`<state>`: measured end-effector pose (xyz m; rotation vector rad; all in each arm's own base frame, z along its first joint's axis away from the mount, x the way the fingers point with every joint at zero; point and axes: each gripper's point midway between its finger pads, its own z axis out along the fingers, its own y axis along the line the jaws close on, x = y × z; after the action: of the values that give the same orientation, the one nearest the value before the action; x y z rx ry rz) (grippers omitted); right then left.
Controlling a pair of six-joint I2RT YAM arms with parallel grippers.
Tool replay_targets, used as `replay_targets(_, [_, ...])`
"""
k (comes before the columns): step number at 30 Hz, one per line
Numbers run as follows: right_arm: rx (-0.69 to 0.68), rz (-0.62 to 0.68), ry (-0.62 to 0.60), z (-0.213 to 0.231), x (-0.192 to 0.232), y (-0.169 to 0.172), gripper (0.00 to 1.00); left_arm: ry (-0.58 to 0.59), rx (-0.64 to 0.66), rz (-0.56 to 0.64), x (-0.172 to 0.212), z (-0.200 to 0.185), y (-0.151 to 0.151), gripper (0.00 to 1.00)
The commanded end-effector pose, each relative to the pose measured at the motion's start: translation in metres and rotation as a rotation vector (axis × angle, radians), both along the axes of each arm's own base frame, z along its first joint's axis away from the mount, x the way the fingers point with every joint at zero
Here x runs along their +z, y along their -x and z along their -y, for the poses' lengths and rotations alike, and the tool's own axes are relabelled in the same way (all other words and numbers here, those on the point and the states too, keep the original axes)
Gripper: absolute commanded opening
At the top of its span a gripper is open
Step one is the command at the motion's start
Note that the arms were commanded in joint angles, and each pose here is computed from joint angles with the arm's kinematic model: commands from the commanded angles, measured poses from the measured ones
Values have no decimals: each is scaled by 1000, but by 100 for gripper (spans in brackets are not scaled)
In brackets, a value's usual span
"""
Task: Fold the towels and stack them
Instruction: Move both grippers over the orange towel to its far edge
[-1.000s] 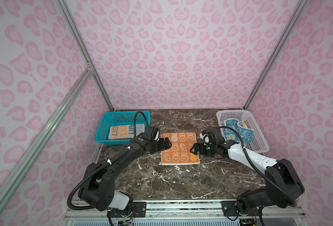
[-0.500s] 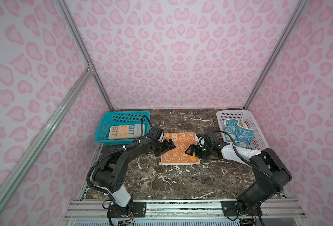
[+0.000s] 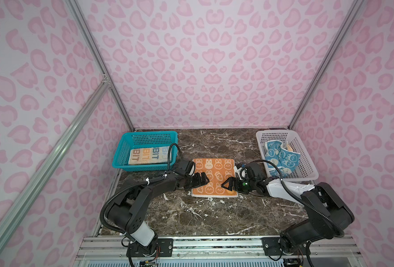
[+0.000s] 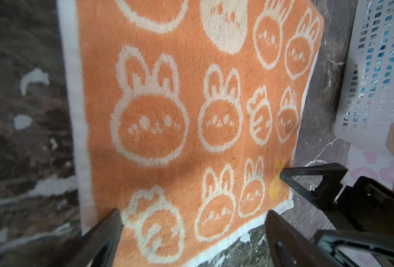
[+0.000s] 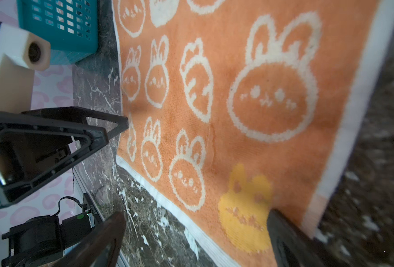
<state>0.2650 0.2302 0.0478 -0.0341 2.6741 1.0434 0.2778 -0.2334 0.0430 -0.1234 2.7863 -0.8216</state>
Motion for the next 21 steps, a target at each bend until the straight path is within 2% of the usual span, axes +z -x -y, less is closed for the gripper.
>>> replay_targets(1, [11,-34,90,14,1,11,98,-115,24,1,7,-20,11,98])
replay_targets(6, [-12,65,55,15,58,-32,98,-170,62,218,69,-25,-30,98])
replay_targets(8, [-43,77,22,17,72,-55,98,-178,82,259,87,-25,-48,98])
replay_targets(10, [-80,88,-20,15,82,-82,98,-112,110,251,101,-17,-68,98])
replay_targets(14, [-148,92,-151,5,98,-127,98,67,116,165,105,17,-106,98])
replay_targets(17, [-193,97,-241,-6,109,-156,98,112,123,126,100,36,-134,98])
replay_targets(21, [-235,82,-320,-15,106,-179,98,135,185,88,82,36,-154,98])
